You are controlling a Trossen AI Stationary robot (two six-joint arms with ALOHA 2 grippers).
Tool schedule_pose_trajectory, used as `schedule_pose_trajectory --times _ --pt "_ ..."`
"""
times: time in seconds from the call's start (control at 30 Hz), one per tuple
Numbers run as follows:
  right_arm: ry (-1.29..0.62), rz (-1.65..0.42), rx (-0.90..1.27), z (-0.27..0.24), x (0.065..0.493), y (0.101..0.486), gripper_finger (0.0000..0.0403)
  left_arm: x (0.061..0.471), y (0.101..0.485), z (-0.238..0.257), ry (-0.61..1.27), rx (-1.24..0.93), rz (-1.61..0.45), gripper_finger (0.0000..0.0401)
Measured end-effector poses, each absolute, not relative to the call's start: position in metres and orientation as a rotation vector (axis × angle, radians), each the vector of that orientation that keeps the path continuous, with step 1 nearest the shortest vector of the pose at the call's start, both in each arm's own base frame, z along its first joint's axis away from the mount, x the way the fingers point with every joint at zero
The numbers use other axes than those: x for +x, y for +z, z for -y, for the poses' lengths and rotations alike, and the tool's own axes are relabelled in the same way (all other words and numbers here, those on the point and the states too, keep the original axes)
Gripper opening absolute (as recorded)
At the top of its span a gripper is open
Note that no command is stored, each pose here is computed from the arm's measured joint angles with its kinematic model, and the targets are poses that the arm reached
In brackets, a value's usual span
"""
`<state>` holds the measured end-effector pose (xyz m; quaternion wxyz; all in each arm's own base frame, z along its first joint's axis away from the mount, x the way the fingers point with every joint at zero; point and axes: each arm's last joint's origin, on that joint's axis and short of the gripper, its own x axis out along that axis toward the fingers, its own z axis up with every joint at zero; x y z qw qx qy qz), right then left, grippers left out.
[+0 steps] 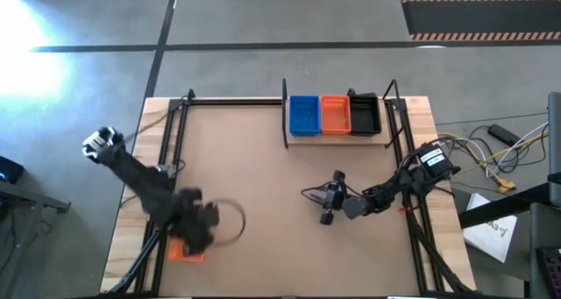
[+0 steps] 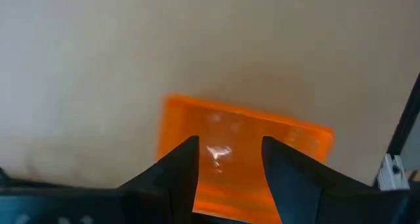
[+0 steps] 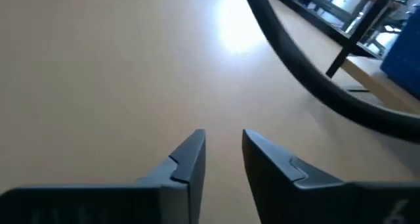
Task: Stack baskets on shelf by color
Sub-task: Stack the orange basket on the other orange basket on the shelf
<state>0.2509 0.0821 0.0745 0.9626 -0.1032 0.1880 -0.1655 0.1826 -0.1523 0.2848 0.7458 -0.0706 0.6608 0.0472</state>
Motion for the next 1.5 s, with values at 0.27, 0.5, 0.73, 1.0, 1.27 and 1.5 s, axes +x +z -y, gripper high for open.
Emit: schedule_pose_trajectory --times 0.27,0.5,0.73,1.0,1.27,1.5 --pt "-0.341 -0.364 -0.189 -0.083 0.255 0.077 0.0133 0.176 0.249 0.239 0.086 -0.273 -1.503 0.015" --pt "-0.342 -0.35 -0.172 -0.084 0.259 0.08 0.0141 0.176 0.21 0.26 0.158 -0.194 -1.592 0.015" --pt "-0.314 -0.345 -0.175 -0.091 0.257 0.08 0.0129 0.184 0.198 0.256 0.159 -0.118 -1.619 0.0124" --pt "-0.315 -0.399 -0.292 -0.11 0.231 0.087 0.0112 0.237 0.193 0.21 -0.012 0.1 -1.551 0.001" --pt "-0.323 -0.447 -0.262 -0.129 0.191 0.115 0.0091 0.33 0.205 0.138 -0.322 0.339 -1.134 0.0002" --pt "-0.229 -0.457 -0.286 -0.138 0.165 0.14 0.0085 0.38 0.223 0.08 -0.503 0.468 -0.731 0.0001"
